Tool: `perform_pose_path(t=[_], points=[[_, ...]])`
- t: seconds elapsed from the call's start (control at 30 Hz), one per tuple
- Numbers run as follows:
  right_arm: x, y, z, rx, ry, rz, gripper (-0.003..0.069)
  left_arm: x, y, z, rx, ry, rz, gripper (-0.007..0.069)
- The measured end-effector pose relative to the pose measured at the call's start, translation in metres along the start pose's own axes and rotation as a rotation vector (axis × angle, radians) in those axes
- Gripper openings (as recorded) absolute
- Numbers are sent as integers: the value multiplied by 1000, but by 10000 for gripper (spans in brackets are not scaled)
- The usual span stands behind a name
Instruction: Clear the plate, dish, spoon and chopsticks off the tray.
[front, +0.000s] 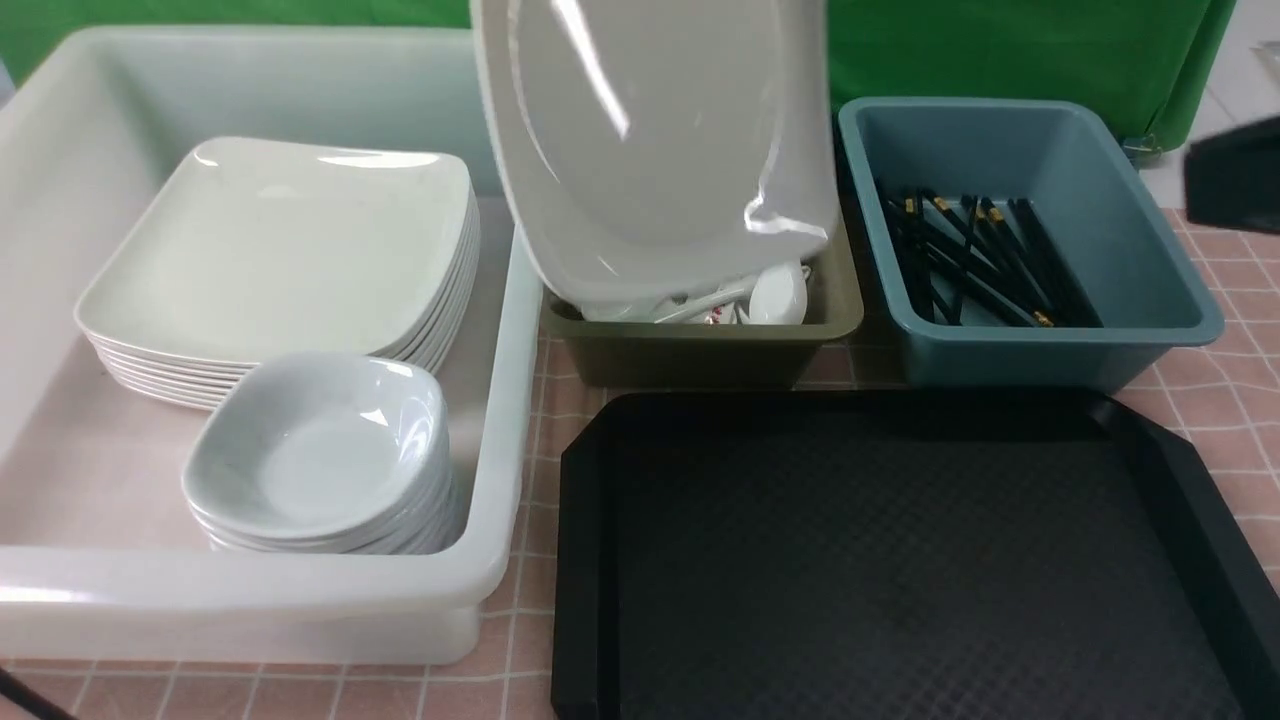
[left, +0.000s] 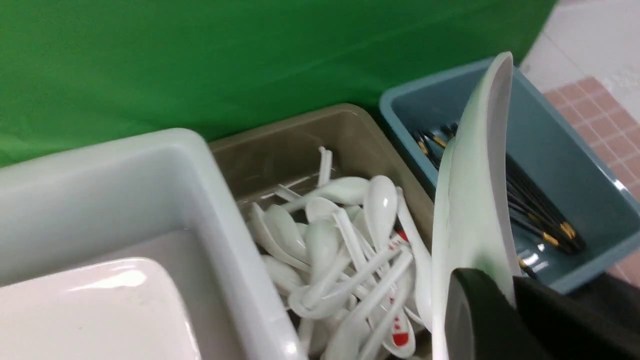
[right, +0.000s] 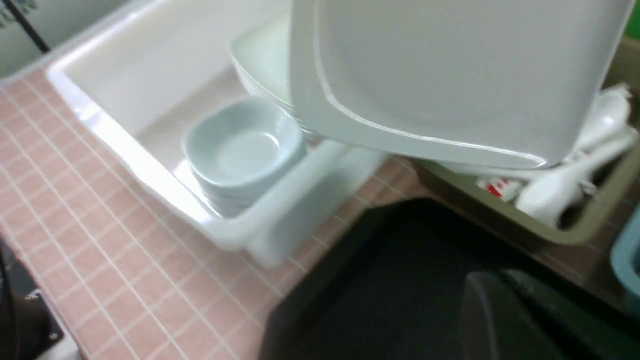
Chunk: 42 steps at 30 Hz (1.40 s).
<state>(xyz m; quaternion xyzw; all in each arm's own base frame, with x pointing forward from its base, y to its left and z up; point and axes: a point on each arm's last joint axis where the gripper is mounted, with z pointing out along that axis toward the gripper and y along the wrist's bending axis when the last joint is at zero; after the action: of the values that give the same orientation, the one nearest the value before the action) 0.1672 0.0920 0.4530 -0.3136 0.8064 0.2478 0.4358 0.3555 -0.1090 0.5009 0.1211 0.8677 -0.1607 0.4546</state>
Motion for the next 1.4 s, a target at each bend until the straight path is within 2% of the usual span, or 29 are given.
perform_pose_path(t=[0.23,0.43,0.47,0.53,0.63,0.77,1.03,1.23,1.4], points=[[-20,20,32,-150,20,-76,32,-5,97,-30,-108,-69,-212,17],[-40,32,50,-200,-2,-110,32,5,171,-71,-239,-127,-346,19],[-40,32,51,-202,-2,-111,32,5,171,-71,-238,-127,-346,19],[-47,37,58,-221,0,-115,30,11,194,-88,-298,-147,-387,20],[-50,41,65,-232,9,-127,30,17,209,-92,-315,-153,-414,21],[-55,47,79,-223,20,-137,30,33,225,-78,-285,-120,-452,22],[-57,50,106,-180,61,-137,30,85,257,-17,-211,-104,-601,23],[-57,50,107,-179,62,-130,30,121,273,11,-237,-147,-695,23],[-57,50,108,-176,55,-128,30,151,284,28,-301,-190,-773,23]])
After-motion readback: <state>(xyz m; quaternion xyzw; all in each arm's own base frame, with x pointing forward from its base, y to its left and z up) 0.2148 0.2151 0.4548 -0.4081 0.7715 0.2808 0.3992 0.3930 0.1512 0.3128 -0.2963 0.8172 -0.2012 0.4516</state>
